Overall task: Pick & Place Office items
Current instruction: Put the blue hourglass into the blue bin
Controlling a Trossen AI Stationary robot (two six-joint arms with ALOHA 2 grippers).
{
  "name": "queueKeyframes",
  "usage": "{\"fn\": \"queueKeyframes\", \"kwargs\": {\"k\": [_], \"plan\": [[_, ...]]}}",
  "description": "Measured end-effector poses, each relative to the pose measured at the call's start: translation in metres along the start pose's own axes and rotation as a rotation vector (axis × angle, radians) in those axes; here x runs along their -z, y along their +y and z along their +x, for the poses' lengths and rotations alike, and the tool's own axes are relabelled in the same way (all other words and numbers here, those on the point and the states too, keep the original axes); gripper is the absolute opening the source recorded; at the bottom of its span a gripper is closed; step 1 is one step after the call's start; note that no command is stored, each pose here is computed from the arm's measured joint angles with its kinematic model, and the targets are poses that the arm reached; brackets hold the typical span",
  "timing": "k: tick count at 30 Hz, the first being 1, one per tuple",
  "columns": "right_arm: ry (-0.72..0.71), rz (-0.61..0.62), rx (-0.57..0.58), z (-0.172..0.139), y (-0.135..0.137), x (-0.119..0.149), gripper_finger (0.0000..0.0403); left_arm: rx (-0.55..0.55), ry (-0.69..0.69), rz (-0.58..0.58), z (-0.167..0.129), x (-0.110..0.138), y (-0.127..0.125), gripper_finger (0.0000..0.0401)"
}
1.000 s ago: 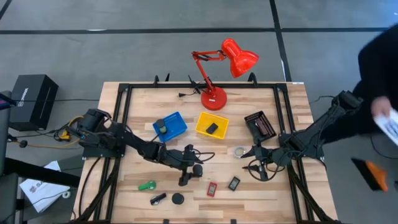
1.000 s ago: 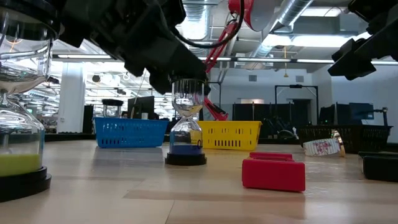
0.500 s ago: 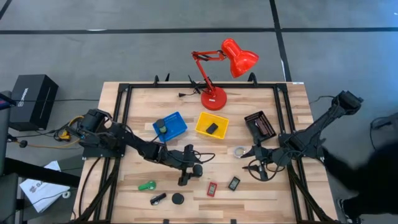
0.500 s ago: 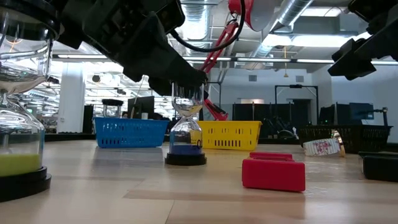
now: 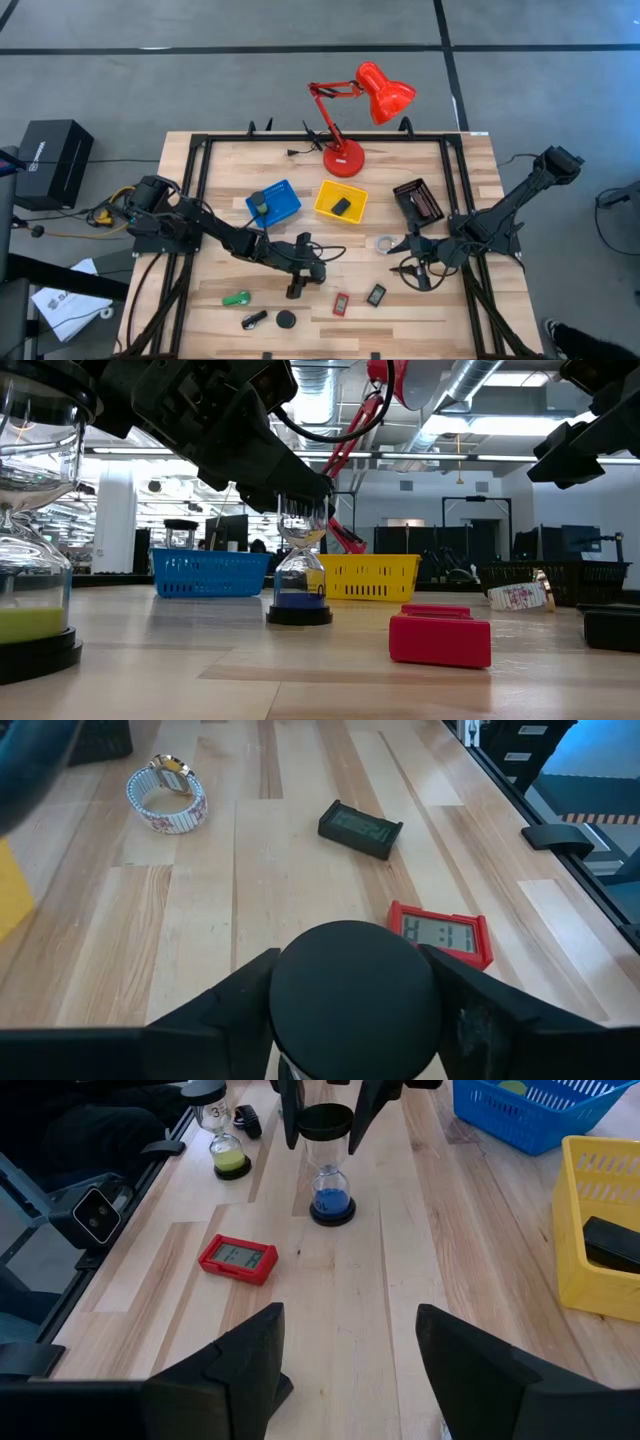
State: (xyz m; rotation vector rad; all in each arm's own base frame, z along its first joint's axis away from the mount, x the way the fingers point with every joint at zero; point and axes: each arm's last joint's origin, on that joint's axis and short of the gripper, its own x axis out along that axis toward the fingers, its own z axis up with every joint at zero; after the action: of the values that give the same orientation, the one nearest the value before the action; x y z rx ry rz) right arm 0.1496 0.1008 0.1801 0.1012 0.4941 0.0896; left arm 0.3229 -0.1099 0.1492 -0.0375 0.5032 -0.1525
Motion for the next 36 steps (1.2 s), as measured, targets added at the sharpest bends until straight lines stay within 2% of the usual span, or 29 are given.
{"fn": "queueKeyframes", "kwargs": {"k": [5, 13, 18, 24, 28, 32, 36], "plan": [[0.0, 0.0, 0.0, 0.0, 0.0, 0.0, 0.0219, -0.005, -0.002, 0.0, 0.0, 0.0, 0.0, 0.0225], [0.0, 0.0, 0.0, 0.0, 0.0, 0.0, 0.0219, -0.045, -0.007, -0.01, 0.0, -0.001, 0.004, 0.0203], [0.0, 0.0, 0.0, 0.0, 0.0, 0.0, 0.0219, -0.061, -0.009, -0.017, 0.001, -0.001, 0.008, 0.0229], [0.0, 0.0, 0.0, 0.0, 0.0, 0.0, 0.0219, -0.074, -0.024, -0.058, -0.003, -0.007, 0.014, 0.0203], [0.001, 0.0, 0.001, 0.0, 0.0, 0.0, 0.0219, -0.09, -0.069, -0.091, -0.018, -0.024, 0.021, 0.0203], [0.001, 0.0, 0.001, 0.0, 0.0, 0.0, 0.0219, -0.111, -0.085, -0.101, -0.042, -0.041, 0.028, 0.0221], [0.002, 0.0, 0.001, 0.0, 0.0, 0.0, 0.0219, -0.211, -0.054, -0.106, -0.07, -0.051, 0.037, 0.0206]]}}
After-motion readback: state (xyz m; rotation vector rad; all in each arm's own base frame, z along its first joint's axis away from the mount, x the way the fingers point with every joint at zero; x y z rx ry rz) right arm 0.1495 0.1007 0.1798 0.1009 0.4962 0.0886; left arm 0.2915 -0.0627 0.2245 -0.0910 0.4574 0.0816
